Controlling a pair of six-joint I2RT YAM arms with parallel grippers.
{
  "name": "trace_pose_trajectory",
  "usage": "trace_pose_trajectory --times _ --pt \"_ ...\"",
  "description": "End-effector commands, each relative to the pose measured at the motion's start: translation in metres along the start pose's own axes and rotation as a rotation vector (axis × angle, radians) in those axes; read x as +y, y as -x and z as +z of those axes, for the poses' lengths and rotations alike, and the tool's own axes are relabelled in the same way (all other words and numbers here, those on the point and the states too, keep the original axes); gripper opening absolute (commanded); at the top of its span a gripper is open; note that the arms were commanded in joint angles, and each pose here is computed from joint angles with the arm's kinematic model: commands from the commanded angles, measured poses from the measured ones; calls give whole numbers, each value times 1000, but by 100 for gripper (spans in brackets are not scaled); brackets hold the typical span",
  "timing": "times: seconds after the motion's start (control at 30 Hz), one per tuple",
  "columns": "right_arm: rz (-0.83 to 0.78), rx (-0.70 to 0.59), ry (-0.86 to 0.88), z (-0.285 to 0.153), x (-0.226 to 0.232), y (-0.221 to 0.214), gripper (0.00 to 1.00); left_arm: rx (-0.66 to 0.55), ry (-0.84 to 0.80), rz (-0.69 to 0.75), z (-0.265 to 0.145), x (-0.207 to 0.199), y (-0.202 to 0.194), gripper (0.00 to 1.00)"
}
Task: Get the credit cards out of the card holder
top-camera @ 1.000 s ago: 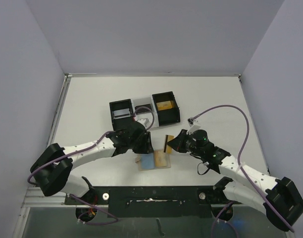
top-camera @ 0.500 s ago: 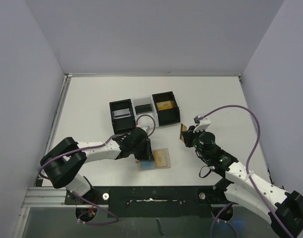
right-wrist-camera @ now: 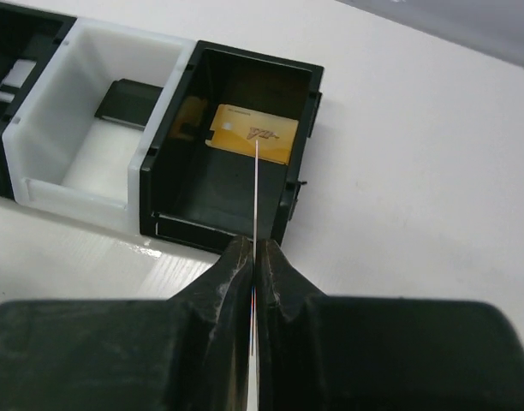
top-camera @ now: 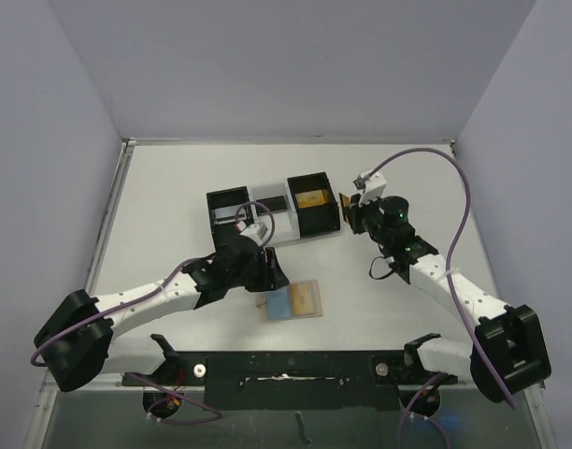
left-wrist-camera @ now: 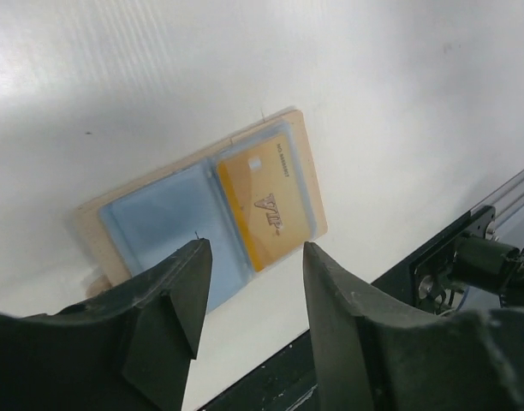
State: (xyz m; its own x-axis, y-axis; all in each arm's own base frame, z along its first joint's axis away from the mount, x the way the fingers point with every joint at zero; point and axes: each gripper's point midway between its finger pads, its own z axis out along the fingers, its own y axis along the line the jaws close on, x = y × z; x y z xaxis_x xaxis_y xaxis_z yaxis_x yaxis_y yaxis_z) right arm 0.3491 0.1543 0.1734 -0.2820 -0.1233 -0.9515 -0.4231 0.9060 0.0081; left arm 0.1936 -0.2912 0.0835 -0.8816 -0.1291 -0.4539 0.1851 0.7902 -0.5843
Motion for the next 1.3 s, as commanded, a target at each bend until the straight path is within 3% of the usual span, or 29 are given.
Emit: trace_pose_trajectory --times 0.0,0.23,0.57,0.97,1.27 --pt "-196 -69 195 24 26 42 0 -120 14 -39 -20 12 25 48" --pt "-412 -48 183 75 17 60 0 -170 86 -103 -41 50 42 55" --pt "-377 35 312 120 43 23 0 -173 143 -143 -54 78 44 55" --pt "-358 152 371 107 68 -27 0 -190 129 -179 -61 81 40 55" --pt "-341 138 364 79 68 -22 0 -210 118 -205 -62 77 44 55"
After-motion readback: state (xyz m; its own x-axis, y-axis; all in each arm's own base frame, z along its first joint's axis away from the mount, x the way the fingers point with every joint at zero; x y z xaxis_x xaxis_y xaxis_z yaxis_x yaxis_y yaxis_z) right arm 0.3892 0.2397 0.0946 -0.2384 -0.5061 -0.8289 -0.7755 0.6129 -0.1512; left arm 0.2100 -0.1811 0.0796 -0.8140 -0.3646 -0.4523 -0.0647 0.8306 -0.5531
